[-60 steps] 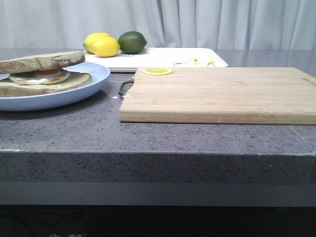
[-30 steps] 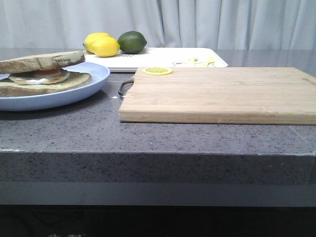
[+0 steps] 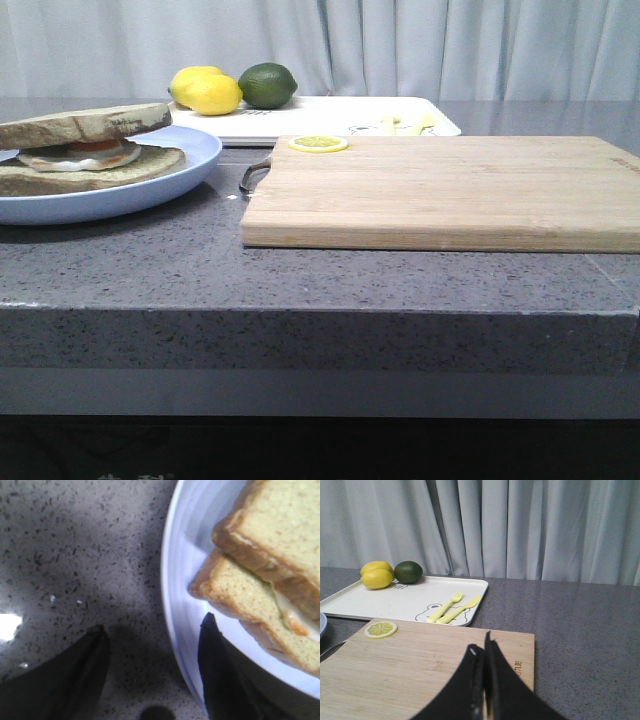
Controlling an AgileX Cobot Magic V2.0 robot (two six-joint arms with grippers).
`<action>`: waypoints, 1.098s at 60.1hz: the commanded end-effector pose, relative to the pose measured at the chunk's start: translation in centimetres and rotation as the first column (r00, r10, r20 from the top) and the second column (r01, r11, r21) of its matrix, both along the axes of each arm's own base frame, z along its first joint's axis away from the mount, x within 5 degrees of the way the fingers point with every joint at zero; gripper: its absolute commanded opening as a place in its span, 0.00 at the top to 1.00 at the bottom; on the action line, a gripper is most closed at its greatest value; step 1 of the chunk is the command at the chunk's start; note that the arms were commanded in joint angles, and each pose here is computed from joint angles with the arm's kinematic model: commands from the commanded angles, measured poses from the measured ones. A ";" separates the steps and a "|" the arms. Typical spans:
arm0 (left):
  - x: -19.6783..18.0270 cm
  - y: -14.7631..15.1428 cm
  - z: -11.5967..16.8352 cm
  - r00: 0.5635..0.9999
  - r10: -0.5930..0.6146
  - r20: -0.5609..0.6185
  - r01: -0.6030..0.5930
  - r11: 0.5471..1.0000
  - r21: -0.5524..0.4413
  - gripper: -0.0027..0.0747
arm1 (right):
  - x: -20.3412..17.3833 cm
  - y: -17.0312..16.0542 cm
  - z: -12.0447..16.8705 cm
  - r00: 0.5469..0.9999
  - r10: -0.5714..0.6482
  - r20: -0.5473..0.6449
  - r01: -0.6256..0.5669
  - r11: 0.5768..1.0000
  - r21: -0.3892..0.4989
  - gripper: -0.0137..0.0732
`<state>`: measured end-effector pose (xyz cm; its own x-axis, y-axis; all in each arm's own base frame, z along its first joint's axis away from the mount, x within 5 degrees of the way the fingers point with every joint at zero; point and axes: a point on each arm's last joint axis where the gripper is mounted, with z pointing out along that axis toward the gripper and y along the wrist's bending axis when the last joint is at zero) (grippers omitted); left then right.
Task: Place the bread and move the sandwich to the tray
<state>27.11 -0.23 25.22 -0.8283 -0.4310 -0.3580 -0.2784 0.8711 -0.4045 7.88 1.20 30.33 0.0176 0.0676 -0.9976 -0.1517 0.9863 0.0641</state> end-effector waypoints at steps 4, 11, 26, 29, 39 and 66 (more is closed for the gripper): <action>0.8 0.0 1.5 0.996 0.032 0.089 -0.029 0.999 -0.025 0.47 | -0.1 0.0 1.6 0.995 -0.004 0.104 0.002 1.000 0.018 0.91; 1.0 0.0 1.5 0.994 0.041 0.104 -0.038 0.999 -0.023 0.49 | -0.1 0.0 1.6 0.995 -0.004 0.104 0.002 1.000 0.018 0.91; 1.1 0.1 1.6 0.991 0.052 0.122 -0.049 0.999 -0.024 0.86 | -0.1 0.0 1.6 0.995 -0.004 0.104 0.002 1.000 0.018 0.91; 1.1 0.1 1.6 0.991 0.054 0.125 -0.051 0.998 -0.025 0.94 | -0.1 0.0 1.6 0.995 -0.004 0.104 0.002 1.000 0.018 0.91; 1.2 0.0 1.7 0.989 0.070 0.130 -0.064 0.997 -0.053 0.99 | -0.1 0.0 1.6 0.995 -0.004 0.104 0.002 1.000 0.018 0.91; 1.7 -0.9 4.0 0.987 0.044 0.152 -0.020 0.988 -0.153 0.99 | -0.1 0.0 1.6 0.995 -0.004 0.104 0.002 1.000 0.018 0.91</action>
